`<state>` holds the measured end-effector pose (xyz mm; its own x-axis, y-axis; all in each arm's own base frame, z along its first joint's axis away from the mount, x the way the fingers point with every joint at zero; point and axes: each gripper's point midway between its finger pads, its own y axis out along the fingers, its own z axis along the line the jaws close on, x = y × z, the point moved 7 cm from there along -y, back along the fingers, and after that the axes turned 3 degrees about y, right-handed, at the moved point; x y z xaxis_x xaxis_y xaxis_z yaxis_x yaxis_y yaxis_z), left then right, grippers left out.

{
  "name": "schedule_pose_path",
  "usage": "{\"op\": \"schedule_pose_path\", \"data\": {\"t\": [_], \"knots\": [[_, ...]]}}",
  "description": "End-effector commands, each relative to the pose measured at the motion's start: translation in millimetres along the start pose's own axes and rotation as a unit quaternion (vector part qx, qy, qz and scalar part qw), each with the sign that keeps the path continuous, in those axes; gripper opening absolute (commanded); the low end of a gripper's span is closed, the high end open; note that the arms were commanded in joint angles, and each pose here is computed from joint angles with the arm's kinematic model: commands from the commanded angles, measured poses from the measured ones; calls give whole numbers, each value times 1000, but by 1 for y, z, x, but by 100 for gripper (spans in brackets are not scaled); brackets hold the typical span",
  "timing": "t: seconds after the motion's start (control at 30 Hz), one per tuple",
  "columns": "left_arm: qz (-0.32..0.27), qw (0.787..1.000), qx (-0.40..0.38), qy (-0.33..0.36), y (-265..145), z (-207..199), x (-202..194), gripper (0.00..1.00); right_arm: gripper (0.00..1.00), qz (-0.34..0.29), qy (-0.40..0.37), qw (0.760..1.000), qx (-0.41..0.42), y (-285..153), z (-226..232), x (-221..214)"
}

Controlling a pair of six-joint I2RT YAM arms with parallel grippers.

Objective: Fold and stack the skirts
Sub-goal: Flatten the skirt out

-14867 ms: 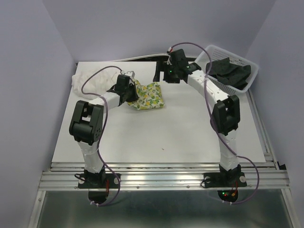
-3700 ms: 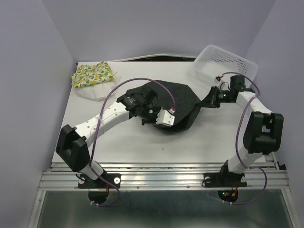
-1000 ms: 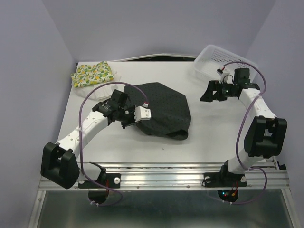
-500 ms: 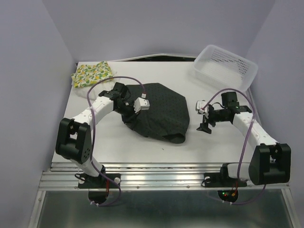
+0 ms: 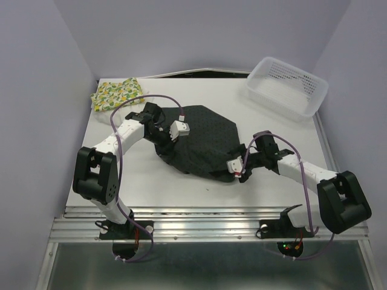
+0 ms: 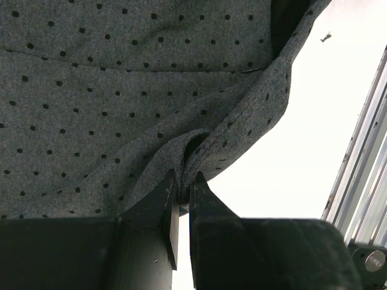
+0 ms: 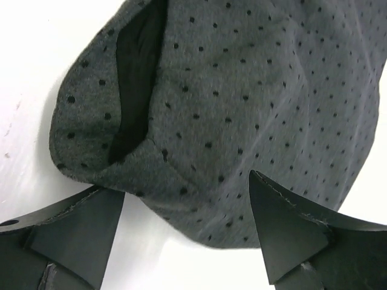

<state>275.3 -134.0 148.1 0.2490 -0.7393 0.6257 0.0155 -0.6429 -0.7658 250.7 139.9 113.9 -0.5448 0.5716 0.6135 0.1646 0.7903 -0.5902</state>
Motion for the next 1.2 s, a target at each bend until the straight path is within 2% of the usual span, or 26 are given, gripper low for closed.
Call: {"op": "schedule_pose_path", "data": {"t": [0.0, 0.07, 0.17, 0.27, 0.3, 0.33, 0.37, 0.4, 0.43, 0.53, 0.67, 0.77, 0.8, 0.83, 0.9, 0.93, 1.03, 1.13, 1.17], "knots": [[-18, 1000, -5, -4, -4, -2, 8, 0, 86, -10, -104, 994, -28, 9, -31, 15], [-18, 1000, -6, -5, -4, -3, 7, 0, 84, -13, -121, 992, -17, 11, -31, 18], [-17, 1000, -3, -4, -4, -4, 6, 0, 74, -18, -152, 988, 12, 13, -28, 22], [-21, 1000, 2, -7, -4, -1, 8, 0, 59, -22, -176, 983, 45, 23, -20, 25], [-24, 1000, 5, -9, -5, 0, 11, 0, 47, -22, -169, 984, 54, 26, -18, 25], [-28, 1000, 8, -8, -7, 0, 14, 0, 21, -22, -158, 986, 56, 27, -21, 29], [-29, 999, 11, -7, -9, 1, 16, 0, 3, -19, -133, 989, 53, 26, -24, 29], [-34, 999, 19, -3, -14, 1, 21, 0, 1, -14, -117, 993, 28, 25, -35, 31], [-32, 999, 25, -1, -18, 1, 23, 0, 1, -8, -67, 998, 3, 22, -47, 34], [-44, 997, 57, 20, -37, 4, 39, 0, 1, 36, -8, 996, -79, 5, -84, 40], [-81, 984, 156, 41, -78, 23, 72, 0, 1, 40, 94, 975, -198, -45, -141, 49], [-125, 946, 298, 31, -126, 48, 97, 0, 1, 31, 167, 937, -306, -95, -189, 48], [-153, 931, 332, 21, -144, 47, 106, 0, 1, 21, 208, 918, -337, -107, -199, 47], [-171, 916, 363, 21, -159, 51, 110, 0, 1, 27, 217, 894, -391, -135, -219, 45], [-218, 878, 423, 49, -191, 49, 128, 0, 1, 16, 258, 856, -448, -156, -239, 42], [-236, 859, 449, 70, -204, 48, 136, 0, 1, 10, 273, 823, -499, -177, -255, 48], [-274, 815, 495, 120, -233, 31, 148, 0, 1, 11, 297, 778, -554, -201, -267, 52], [-275, 807, 499, 157, -247, 17, 155, 0, 1, -7, 295, 758, -582, -220, -271, 70], [-261, 814, 493, 163, -245, 15, 152, 0, 1, -10, 292, 757, -584, -223, -271, 73]]}}
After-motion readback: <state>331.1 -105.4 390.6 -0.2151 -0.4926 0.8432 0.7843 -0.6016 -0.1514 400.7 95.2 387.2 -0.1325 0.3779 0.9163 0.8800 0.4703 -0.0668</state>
